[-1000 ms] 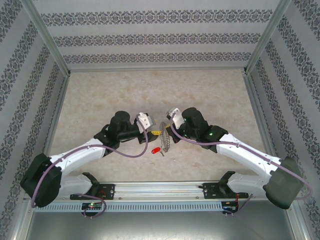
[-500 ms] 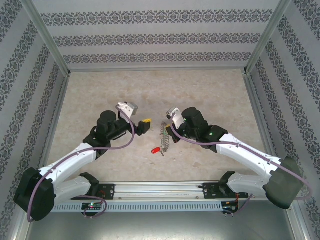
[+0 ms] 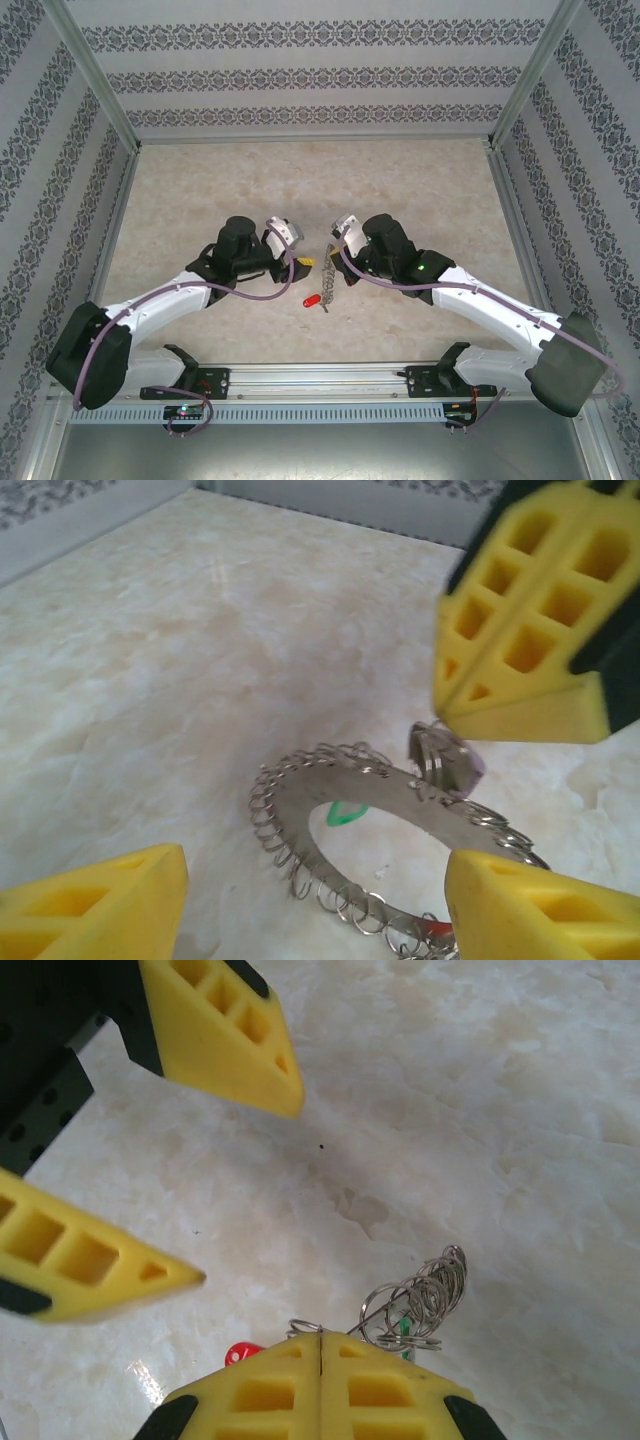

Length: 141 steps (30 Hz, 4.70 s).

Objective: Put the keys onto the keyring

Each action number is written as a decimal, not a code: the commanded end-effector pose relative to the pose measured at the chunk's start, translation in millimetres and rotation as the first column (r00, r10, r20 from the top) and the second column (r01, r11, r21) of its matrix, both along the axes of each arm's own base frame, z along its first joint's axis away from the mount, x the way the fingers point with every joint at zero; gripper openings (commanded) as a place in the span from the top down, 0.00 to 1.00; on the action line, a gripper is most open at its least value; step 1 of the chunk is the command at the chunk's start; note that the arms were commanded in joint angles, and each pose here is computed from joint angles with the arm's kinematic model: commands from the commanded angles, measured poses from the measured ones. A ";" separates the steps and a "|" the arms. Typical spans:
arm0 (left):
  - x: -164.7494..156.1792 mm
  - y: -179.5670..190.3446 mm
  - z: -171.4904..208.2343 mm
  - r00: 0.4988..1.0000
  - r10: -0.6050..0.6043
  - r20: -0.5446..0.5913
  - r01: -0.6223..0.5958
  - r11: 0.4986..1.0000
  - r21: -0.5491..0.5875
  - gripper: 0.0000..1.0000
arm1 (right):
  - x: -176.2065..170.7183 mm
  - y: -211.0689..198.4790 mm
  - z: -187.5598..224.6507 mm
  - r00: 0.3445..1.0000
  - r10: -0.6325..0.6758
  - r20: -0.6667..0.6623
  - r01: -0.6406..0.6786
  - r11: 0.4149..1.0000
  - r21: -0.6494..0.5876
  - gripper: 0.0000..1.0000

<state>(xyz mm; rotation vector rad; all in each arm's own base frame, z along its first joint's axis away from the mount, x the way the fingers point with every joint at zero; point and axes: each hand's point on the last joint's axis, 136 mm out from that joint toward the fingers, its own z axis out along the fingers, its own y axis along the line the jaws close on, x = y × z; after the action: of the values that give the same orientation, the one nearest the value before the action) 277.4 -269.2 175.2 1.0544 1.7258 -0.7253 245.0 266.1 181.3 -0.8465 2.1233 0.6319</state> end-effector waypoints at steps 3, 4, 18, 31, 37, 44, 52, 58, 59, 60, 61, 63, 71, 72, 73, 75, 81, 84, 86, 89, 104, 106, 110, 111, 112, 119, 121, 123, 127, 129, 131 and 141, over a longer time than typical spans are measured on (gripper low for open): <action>-10.1 -20.5 9.5 0.987 -0.153 0.056 0.152 0.988 0.030 0.40 | 0.8 9.9 17.1 0.999 0.032 0.038 -0.033 0.999 0.032 1.00; -11.4 -22.2 7.0 0.985 -0.169 0.039 0.168 0.985 0.035 0.42 | 0.8 10.2 17.5 0.999 0.032 0.038 -0.034 0.999 0.034 1.00; -26.7 -35.6 6.8 0.965 -0.264 -0.002 0.264 0.964 0.015 0.44 | 2.1 9.2 16.5 0.999 0.023 0.039 -0.024 0.999 0.031 1.00; -18.8 -46.5 -0.1 0.968 -0.252 -0.017 0.253 0.967 0.016 0.55 | 1.9 10.4 16.9 0.999 0.031 0.042 -0.032 0.999 0.033 1.00; -15.0 -46.6 0.6 0.971 -0.240 -0.004 0.240 0.971 0.021 0.60 | 1.3 11.2 16.7 0.999 0.032 0.035 -0.034 0.999 0.038 1.00; -12.0 -48.1 2.2 0.974 -0.227 0.001 0.227 0.974 0.009 0.61 | -1.1 11.6 15.9 0.999 0.041 0.030 -0.042 0.998 0.039 1.00; -8.8 -49.1 3.8 0.976 -0.218 0.008 0.218 0.976 0.007 0.63 | -1.3 11.1 14.6 0.999 0.041 0.027 -0.042 0.998 0.037 1.00; -9.9 -49.0 1.4 0.974 -0.225 0.001 0.225 0.974 0.016 0.74 | -3.0 10.6 13.5 0.999 0.043 0.022 -0.043 0.998 0.039 1.00; -9.8 -48.6 1.6 0.975 -0.224 0.001 0.224 0.974 0.019 0.74 | -3.1 10.1 13.1 0.999 0.041 0.021 -0.042 0.998 0.037 1.00; -9.9 -47.9 1.0 0.975 -0.222 0.000 0.222 0.975 0.023 0.74 | -3.4 9.6 12.8 0.999 0.041 0.021 -0.042 0.998 0.036 1.00; -9.7 -47.4 0.3 0.975 -0.220 0.002 0.220 0.975 0.028 0.74 | -3.6 9.3 12.5 0.999 0.041 0.022 -0.042 0.998 0.036 1.00; -9.6 -45.9 -0.6 0.977 -0.215 0.003 0.214 0.976 0.037 0.75 | -3.6 9.0 12.4 0.999 0.040 0.022 -0.041 0.999 0.034 1.00; -10.0 -42.8 -3.3 0.976 -0.217 0.008 0.216 0.973 0.076 0.79 | -3.9 8.5 11.3 0.999 0.040 0.023 -0.041 0.999 0.031 1.00; -10.4 -42.4 -3.7 0.976 -0.220 0.005 0.219 0.972 0.081 0.80 | -3.5 8.4 11.2 0.999 0.038 0.021 -0.038 0.999 0.032 1.00; -11.0 -42.6 -3.2 0.974 -0.225 0.005 0.224 0.971 0.083 0.80 | -3.5 8.6 11.8 0.999 0.039 0.021 -0.039 0.999 0.033 1.00; -11.0 -43.0 -3.5 0.974 -0.226 0.006 0.225 0.971 0.083 0.80 | -3.4 9.1 12.5 0.999 0.040 0.023 -0.041 0.999 0.035 1.00; -10.5 -44.8 0.1 0.973 -0.229 0.010 0.227 0.972 0.064 0.78 | -4.2 10.3 12.1 0.999 0.047 0.016 -0.048 0.998 0.036 1.00; -10.6 -44.7 -0.6 0.973 -0.231 0.012 0.230 0.971 0.070 0.79 | -4.4 11.1 13.2 0.999 0.050 0.019 -0.051 0.998 0.038 1.00; -11.5 -44.7 -0.6 0.972 -0.236 0.010 0.235 0.969 0.074 0.83 | -4.6 10.9 12.9 0.999 0.050 0.017 -0.051 0.998 0.037 1.00; -12.5 -45.1 0.4 0.969 -0.246 0.009 0.245 0.966 0.080 0.90 | -4.6 10.6 12.2 0.999 0.049 0.016 -0.049 0.998 0.036 1.00; -14.7 -41.8 -3.8 0.971 -0.240 0.018 0.238 0.967 0.087 1.00 | 3.0 -8.8 -0.6 0.999 -0.054 0.002 0.054 0.998 -0.022 1.00; -14.5 -40.7 -4.3 0.972 -0.235 0.021 0.232 0.969 0.086 1.00 | 3.6 -11.0 -2.9 0.998 -0.069 -0.009 0.069 0.997 -0.023 1.00; -15.9 -39.6 -6.2 0.972 -0.232 0.019 0.230 0.969 0.086 1.00 | 7.2 -14.5 -6.1 0.995 -0.097 -0.017 0.096 0.995 -0.032 1.00; -15.9 -39.6 -5.3 0.972 -0.232 0.023 0.230 0.970 0.083 1.00 | 7.9 -14.2 -5.9 0.995 -0.096 -0.016 0.095 0.995 -0.031 1.00; -16.4 -39.2 -5.9 0.973 -0.231 0.021 0.229 0.970 0.083 1.00 | 7.9 -13.5 -6.4 0.995 -0.095 -0.020 0.094 0.995 -0.031 1.00; -15.7 -37.7 -7.7 0.974 -0.223 0.021 0.221 0.971 0.091 1.00 | 10.8 -10.0 -4.3 0.996 -0.089 -0.023 0.088 0.996 -0.029 1.00; -14.5 -37.6 -8.2 0.975 -0.219 0.023 0.216 0.972 0.095 1.00 | 9.6 -6.9 0.0 0.997 -0.070 -0.019 0.070 0.997 -0.016 1.00; -13.6 -38.5 -7.2 0.975 -0.221 0.022 0.218 0.971 0.094 1.00 | 8.3 -3.2 4.7 0.999 -0.051 -0.015 0.051 0.999 0.005 1.00; -13.2 -41.5 -4.8 0.973 -0.231 0.018 0.229 0.970 0.086 0.95 | 4.0 5.0 14.5 1.000 -0.009 -0.008 0.009 0.999 0.048 1.00; -13.6 -43.0 -4.0 0.971 -0.238 0.018 0.236 0.968 0.079 0.91 | 3.9 5.9 15.5 1.000 -0.001 -0.003 0.001 0.999 0.046 1.00; -14.5 -44.4 -3.4 0.969 -0.248 0.017 0.246 0.967 0.072 0.88 | 4.0 6.8 15.5 1.000 0.007 -0.002 -0.007 0.999 0.046 1.00; -11.9 -46.5 -4.1 0.968 -0.252 0.013 0.250 0.965 0.082 0.83 | 1.8 12.2 16.4 0.999 0.039 -0.008 -0.039 0.998 0.056 1.00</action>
<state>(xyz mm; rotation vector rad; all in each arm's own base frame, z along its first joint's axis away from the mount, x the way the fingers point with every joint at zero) 266.5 -306.1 159.3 1.3230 1.6850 -0.7854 242.8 271.1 181.9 -0.8401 2.1459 0.6812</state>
